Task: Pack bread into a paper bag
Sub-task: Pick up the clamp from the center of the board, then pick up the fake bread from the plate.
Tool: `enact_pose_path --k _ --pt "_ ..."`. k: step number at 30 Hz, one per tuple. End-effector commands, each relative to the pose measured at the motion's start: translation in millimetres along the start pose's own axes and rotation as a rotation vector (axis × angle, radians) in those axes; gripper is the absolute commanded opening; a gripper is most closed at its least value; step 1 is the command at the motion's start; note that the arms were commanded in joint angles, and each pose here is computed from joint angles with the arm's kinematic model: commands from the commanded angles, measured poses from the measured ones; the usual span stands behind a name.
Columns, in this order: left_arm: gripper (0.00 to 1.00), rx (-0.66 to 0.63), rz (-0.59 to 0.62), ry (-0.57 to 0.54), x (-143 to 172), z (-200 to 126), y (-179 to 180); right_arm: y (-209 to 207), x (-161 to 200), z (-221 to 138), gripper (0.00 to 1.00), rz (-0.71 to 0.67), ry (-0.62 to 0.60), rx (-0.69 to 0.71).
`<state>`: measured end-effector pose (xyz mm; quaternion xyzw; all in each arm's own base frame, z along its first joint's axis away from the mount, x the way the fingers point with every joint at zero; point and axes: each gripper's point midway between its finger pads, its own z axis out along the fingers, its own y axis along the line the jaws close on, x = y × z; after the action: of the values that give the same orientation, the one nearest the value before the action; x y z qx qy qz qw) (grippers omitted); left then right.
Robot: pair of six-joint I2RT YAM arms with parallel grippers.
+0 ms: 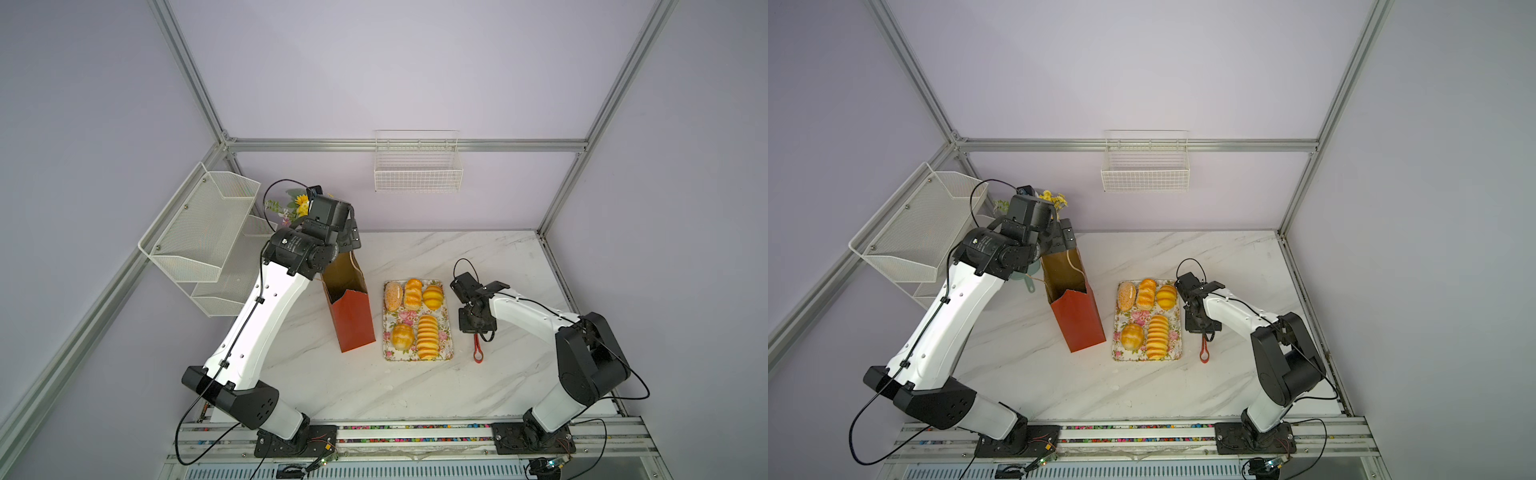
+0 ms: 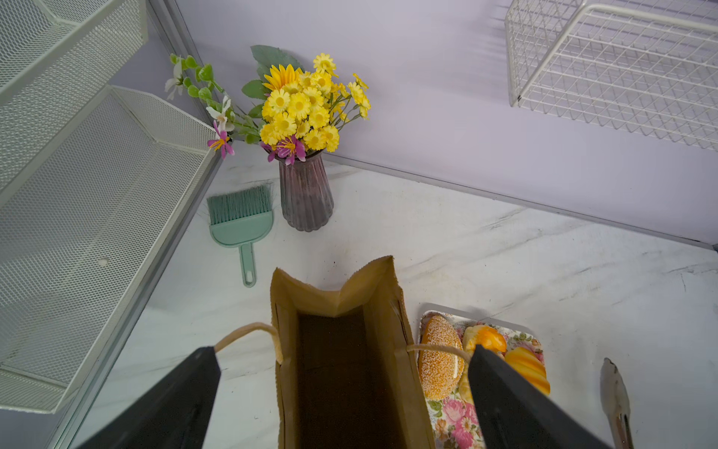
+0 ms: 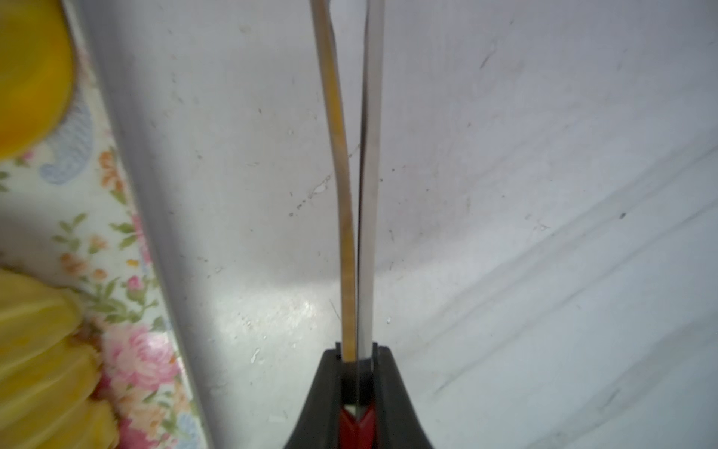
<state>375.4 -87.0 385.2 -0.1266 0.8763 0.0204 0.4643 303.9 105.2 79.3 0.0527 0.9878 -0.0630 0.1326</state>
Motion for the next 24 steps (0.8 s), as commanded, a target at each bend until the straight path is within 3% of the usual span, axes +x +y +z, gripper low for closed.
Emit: enact_pose_path --k 1,4,9,14,24 --pt "1.00 0.041 -0.032 -0.067 -15.5 -15.7 0.7 -5.8 -11.9 -50.6 0.10 -0.026 -0.033 -0.034" --pt "1.00 0.047 -0.035 -0.064 -13.4 -13.7 -0.9 3.4 -19.7 -80.0 0.22 -0.044 -0.038 -0.109" --pt "1.00 0.055 -0.038 -0.066 -13.3 -12.0 -2.9 27.7 -19.6 -104.2 0.32 -0.039 0.002 -0.261" --pt "1.00 0.062 -0.037 -0.073 -14.7 -13.2 -3.4 44.8 -17.4 -113.1 0.35 -0.029 0.021 -0.368" --pt "1.00 0.070 -0.035 -0.084 -15.8 -17.4 -1.9 50.5 -17.0 -118.5 0.37 -0.032 0.040 -0.399"
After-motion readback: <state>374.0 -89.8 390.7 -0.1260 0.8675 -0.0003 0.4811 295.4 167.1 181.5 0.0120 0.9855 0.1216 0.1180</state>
